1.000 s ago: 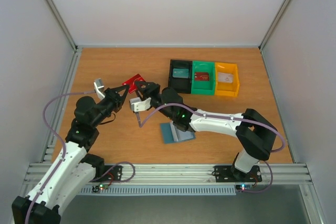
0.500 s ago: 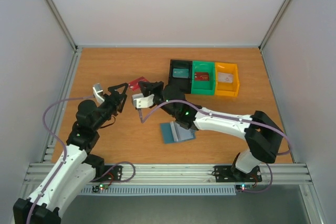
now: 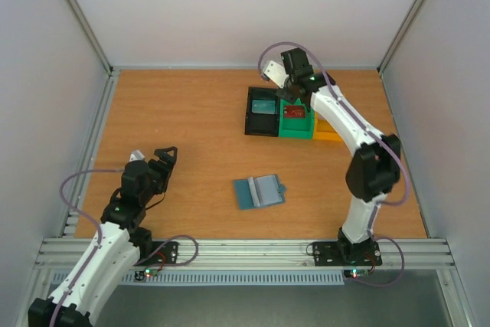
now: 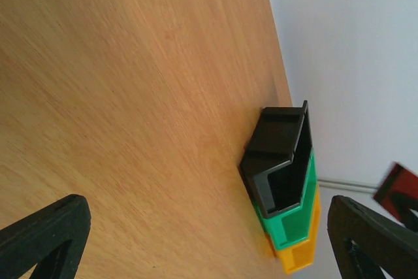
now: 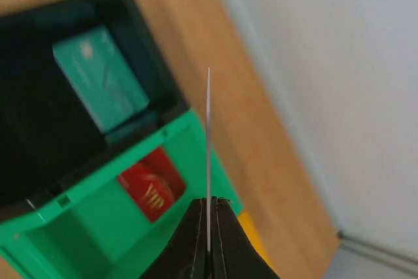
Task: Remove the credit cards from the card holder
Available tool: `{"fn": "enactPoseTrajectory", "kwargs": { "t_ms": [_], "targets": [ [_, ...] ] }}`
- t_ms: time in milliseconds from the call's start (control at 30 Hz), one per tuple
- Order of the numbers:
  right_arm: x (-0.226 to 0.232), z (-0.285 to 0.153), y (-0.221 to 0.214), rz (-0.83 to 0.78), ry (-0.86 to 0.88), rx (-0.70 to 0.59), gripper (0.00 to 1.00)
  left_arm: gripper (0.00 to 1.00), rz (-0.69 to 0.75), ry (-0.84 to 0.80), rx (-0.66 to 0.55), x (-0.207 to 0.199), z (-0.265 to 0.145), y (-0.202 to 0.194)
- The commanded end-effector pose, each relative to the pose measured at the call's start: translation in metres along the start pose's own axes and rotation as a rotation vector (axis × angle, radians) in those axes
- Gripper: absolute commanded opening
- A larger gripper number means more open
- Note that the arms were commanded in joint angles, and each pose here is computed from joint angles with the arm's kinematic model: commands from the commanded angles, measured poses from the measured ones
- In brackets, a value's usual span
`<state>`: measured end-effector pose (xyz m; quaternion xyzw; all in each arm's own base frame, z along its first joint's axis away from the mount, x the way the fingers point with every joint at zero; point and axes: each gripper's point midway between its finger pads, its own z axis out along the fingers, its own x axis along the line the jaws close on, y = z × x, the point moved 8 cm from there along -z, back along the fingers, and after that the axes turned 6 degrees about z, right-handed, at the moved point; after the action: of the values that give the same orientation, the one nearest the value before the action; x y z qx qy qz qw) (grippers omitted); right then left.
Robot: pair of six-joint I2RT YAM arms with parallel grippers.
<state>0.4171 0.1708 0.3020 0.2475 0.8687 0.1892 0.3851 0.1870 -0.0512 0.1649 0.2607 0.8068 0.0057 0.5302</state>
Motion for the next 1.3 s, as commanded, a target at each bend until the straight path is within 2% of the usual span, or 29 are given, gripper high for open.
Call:
{"fn": "enactPoseTrajectory", "kwargs": {
  "t_ms": [0,200,400,867,1267],
  "targets": [
    [0.012,0.046,-0.054,-0.025,0.141,0.351,0.01,0.99,0.056,0.002,-0.080,0.002,-0.003,0.007],
    [-0.002,0.079,-0.074,-0.071,0.154,0.417,0.01,0.99,0.109,-0.020,-0.119,-0.001,-0.005,0.011],
    [0.008,0.108,-0.096,-0.184,0.183,0.508,0.01,0.99,0.133,-0.017,-0.124,-0.001,-0.003,0.011],
    [0.015,0.146,-0.103,-0.379,0.127,0.419,0.01,0.99,0.145,0.034,-0.111,0.006,0.004,0.010],
    [0.024,0.165,-0.106,-0.467,0.101,0.348,0.03,0.99,0.143,0.052,-0.107,0.009,0.007,0.010]
  ]
}}
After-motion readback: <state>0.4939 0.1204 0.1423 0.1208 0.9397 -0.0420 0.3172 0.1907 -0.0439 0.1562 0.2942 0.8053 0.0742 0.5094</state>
